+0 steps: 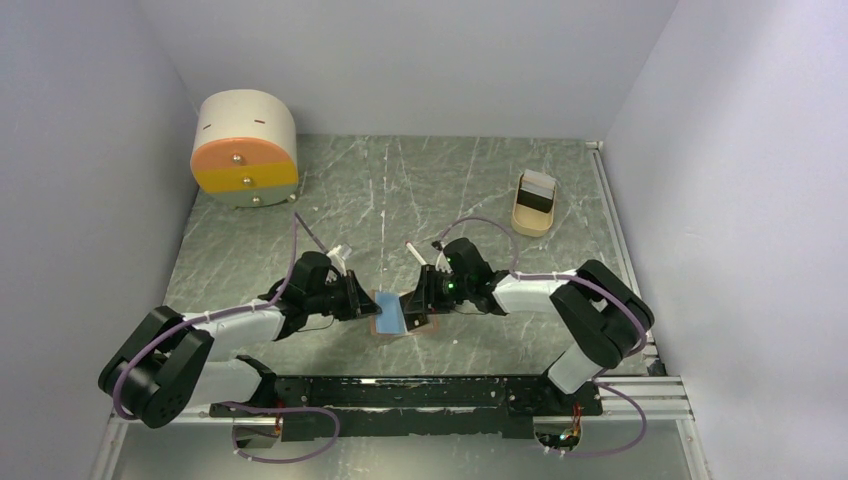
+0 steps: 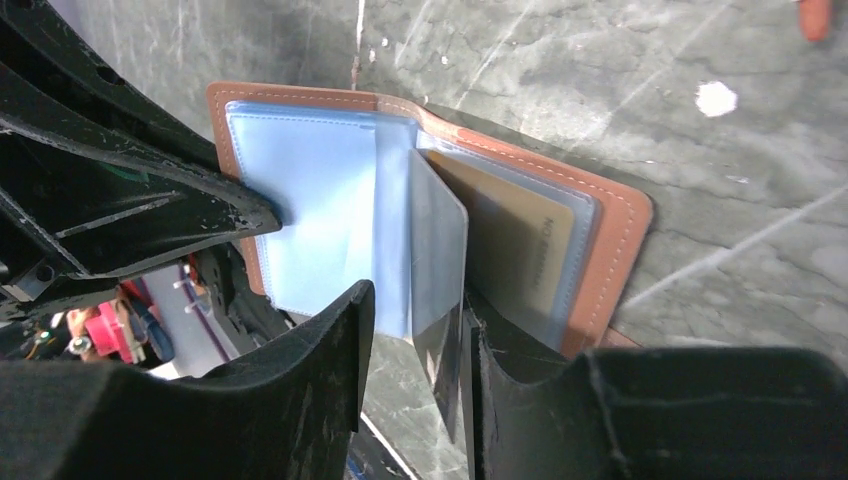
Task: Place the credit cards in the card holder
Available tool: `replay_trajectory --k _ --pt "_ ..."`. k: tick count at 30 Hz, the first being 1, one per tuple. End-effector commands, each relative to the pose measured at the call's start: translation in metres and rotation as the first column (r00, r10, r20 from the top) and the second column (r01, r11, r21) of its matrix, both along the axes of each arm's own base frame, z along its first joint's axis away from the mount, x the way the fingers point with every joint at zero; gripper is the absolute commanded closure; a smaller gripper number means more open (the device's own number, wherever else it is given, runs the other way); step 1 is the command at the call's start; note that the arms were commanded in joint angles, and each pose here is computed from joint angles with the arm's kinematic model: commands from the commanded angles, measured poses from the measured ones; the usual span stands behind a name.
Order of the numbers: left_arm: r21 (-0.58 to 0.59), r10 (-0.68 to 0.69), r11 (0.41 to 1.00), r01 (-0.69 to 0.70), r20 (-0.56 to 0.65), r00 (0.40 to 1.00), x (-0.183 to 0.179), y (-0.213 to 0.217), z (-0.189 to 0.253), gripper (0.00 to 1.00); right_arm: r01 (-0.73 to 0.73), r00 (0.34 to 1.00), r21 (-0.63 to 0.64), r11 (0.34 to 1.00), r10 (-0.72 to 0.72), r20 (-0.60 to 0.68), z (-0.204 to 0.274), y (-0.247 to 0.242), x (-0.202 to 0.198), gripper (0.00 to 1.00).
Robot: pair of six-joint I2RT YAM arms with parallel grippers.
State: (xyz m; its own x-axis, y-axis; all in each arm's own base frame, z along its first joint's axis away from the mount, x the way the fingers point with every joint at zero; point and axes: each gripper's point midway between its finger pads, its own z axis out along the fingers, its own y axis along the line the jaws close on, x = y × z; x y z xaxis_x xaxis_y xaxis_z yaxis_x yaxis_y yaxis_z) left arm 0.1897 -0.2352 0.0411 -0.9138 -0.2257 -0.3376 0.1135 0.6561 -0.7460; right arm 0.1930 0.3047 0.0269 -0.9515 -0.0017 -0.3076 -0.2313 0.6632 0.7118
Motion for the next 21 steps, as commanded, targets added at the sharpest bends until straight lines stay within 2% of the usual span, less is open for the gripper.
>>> replay_trajectory --k 1,6,10,13,15,17,21 --pt "-0.033 -0.018 0.999 0.018 0.008 1.000 -0.003 -0.003 0.002 0.87 0.041 0.999 -0.139 0.989 -0.039 0.022 -0.017 -0.023 0.002 0.60" --pt "-0.043 -0.026 0.999 0.026 -0.001 1.000 -0.004 -0.005 -0.001 0.87 0.035 0.999 -0.103 0.994 -0.034 0.005 -0.017 -0.018 -0.003 0.62" --pt "-0.009 -0.012 1.000 0.012 -0.012 1.000 -0.005 0.000 -0.007 0.87 0.036 0.999 -0.061 0.997 -0.037 -0.011 -0.017 -0.014 -0.007 0.73" --pt "0.022 -0.022 1.000 0.022 -0.007 1.000 -0.005 0.003 -0.012 0.85 0.036 0.999 -0.039 0.999 -0.037 -0.012 -0.016 -0.012 -0.008 0.77" --pt "0.040 -0.021 0.999 0.021 -0.003 1.000 -0.005 0.005 -0.013 0.81 0.029 0.999 -0.027 0.999 -0.029 -0.014 -0.014 -0.011 -0.009 0.76" --pt "0.050 -0.020 0.999 0.020 0.000 1.000 -0.005 0.007 -0.013 0.77 0.028 1.000 -0.028 0.999 -0.028 -0.007 -0.012 -0.012 -0.009 0.70" --pt "0.040 -0.019 0.999 0.019 0.017 1.000 -0.004 0.007 -0.008 0.75 0.049 0.999 -0.033 0.998 -0.048 0.017 -0.007 -0.017 -0.005 0.65"
